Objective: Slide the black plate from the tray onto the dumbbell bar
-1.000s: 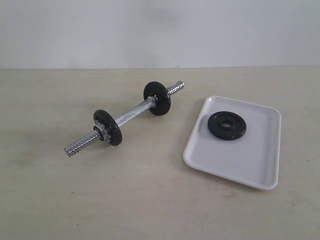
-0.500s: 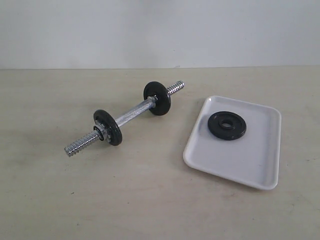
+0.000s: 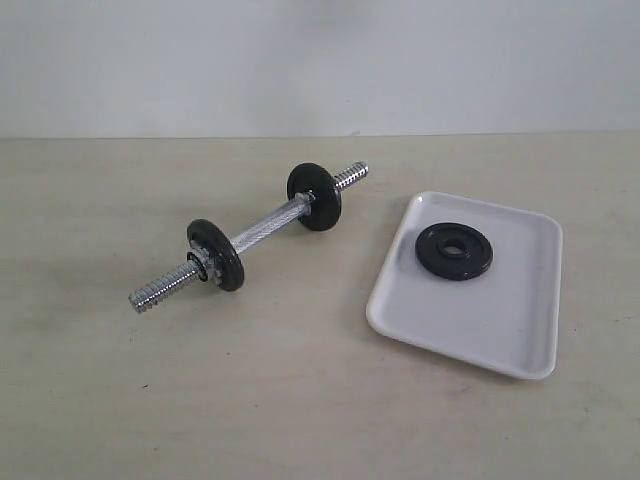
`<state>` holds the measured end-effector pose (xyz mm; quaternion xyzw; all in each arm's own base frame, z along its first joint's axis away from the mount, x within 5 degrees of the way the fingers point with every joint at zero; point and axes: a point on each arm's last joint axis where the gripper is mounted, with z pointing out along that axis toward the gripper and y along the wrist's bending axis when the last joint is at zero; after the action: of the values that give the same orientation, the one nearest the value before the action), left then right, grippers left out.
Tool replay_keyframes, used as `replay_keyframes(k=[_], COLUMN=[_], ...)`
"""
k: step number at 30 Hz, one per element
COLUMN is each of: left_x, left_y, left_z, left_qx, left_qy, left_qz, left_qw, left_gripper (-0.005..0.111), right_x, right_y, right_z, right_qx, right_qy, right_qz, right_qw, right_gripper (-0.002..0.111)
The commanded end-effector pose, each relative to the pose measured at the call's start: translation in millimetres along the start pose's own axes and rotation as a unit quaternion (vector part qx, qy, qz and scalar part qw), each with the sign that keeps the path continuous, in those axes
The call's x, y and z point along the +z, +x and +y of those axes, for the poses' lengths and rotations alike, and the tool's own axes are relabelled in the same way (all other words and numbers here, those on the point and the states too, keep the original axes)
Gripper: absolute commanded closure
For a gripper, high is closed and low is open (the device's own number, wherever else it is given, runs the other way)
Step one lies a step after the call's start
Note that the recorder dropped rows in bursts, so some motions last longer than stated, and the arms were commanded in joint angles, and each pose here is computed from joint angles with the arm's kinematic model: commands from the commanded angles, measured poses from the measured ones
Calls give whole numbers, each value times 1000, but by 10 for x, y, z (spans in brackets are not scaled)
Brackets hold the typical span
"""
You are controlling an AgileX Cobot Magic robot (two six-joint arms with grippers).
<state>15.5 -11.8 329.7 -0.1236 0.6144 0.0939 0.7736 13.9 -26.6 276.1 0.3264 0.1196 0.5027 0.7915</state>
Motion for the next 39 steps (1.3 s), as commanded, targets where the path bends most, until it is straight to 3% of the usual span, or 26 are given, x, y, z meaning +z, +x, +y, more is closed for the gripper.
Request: replay_keyframes(k=[1,10,14,19,23,26,29,33,35,39], left_x=[5,5,5,5,5,5,2,-21,-37,89], left_y=[-3,-3,-3,-6,-6,-8,-32,-146,-236,-511], left_z=[7,7,7,9,9,10,16,34,24,0], left_qx=[-2,-2,-2,-2,-2,-2,-2,-1,6,101], left_qy=[1,1,1,0,0,-1,-5,-19,-20,-19], left_qz=[-7,-7,-7,-8,-8,-10,-20,-62,-75,-61], left_qw=[1000,1000,1000,1000,1000,1000,1000,998,997,993], left_gripper=[103,103,103,103,103,103,103,103,103,103], right_x=[2,1,3,1,-32,-53,-4,209,397,910], right_y=[-90,-98,-87,-38,37,84,154,262,300,398], right_z=[48,66,40,-85,-250,-301,-200,174,366,733], right_qx=[45,44,5,-43,-74,-159,-306,-495,-561,-675], right_qy=[-21,-32,-15,55,144,166,113,22,4,-24], right_qz=[-50,-53,-49,-19,30,74,123,157,159,152], right_qw=[998,997,999,997,986,970,937,854,813,722], right_gripper=[109,109,109,109,109,109,109,109,109,109])
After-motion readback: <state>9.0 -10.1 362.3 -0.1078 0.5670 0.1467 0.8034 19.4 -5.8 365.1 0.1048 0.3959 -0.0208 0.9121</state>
